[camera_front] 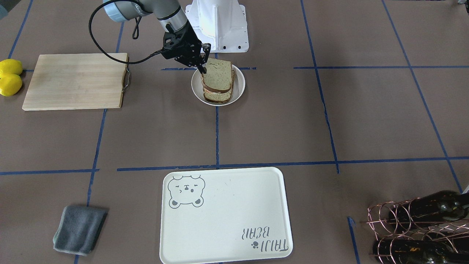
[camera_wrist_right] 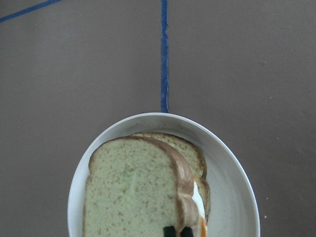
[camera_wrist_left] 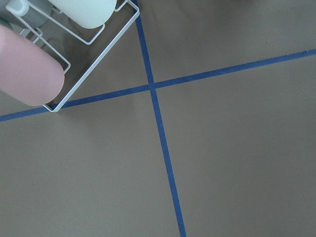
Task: Make sandwich and place on tray
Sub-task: 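Lower the bread slice onto the fried egg and open the right gripper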
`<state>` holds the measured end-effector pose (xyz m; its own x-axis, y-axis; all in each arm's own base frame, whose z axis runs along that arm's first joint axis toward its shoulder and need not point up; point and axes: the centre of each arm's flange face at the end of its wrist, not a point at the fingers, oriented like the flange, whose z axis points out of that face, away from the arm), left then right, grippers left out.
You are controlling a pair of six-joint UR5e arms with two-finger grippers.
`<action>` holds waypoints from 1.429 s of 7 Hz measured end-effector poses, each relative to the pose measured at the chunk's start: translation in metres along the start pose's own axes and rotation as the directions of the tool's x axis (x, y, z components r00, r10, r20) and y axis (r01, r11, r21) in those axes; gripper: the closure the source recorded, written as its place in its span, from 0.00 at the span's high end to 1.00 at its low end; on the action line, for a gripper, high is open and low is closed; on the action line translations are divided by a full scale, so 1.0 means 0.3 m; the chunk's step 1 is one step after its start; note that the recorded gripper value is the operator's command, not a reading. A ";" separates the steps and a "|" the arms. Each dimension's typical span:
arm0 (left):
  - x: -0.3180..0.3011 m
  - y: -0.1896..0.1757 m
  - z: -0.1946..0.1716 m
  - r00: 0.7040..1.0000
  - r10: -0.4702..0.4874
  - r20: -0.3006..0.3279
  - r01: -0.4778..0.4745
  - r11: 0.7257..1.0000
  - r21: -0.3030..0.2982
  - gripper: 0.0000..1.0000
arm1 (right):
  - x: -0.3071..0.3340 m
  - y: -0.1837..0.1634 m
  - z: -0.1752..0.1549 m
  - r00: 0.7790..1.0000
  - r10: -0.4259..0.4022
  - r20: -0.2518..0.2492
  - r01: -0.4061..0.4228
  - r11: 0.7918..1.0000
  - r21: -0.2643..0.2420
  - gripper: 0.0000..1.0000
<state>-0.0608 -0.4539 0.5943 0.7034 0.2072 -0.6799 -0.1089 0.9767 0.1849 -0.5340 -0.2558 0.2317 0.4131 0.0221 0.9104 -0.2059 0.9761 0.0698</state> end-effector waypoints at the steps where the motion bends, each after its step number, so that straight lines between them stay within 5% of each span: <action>1: -0.001 0.000 0.001 1.000 -0.001 0.000 0.001 1.000 0.000 1.00 | 0.000 0.012 0.020 1.000 -0.003 -0.010 0.003 1.000 0.002 0.00; 6: -0.003 0.003 0.003 1.000 -0.002 0.000 0.002 1.000 -0.002 1.00 | -0.028 -0.031 0.044 1.000 0.006 -0.017 -0.005 0.999 0.044 0.00; 8: -0.004 0.003 0.004 1.000 -0.003 -0.001 0.003 1.000 -0.003 1.00 | -0.027 -0.036 0.055 1.000 0.007 -0.023 -0.005 0.999 0.046 0.83; 9: -0.004 0.003 0.004 1.000 -0.003 -0.001 0.003 1.000 -0.003 1.00 | -0.026 -0.036 0.056 1.000 0.006 -0.024 -0.005 0.999 0.047 0.99; 10: -0.004 0.003 0.004 1.000 -0.003 -0.001 0.003 1.000 -0.003 1.00 | -0.024 -0.036 0.057 1.000 0.005 -0.025 -0.004 0.999 0.046 1.00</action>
<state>-0.0607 -0.4533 0.5961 0.7031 0.2043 -0.6811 -0.1088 0.9775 0.1810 -0.5499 -0.2703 0.2314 0.4340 0.0327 0.9003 -0.2480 0.9651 0.0845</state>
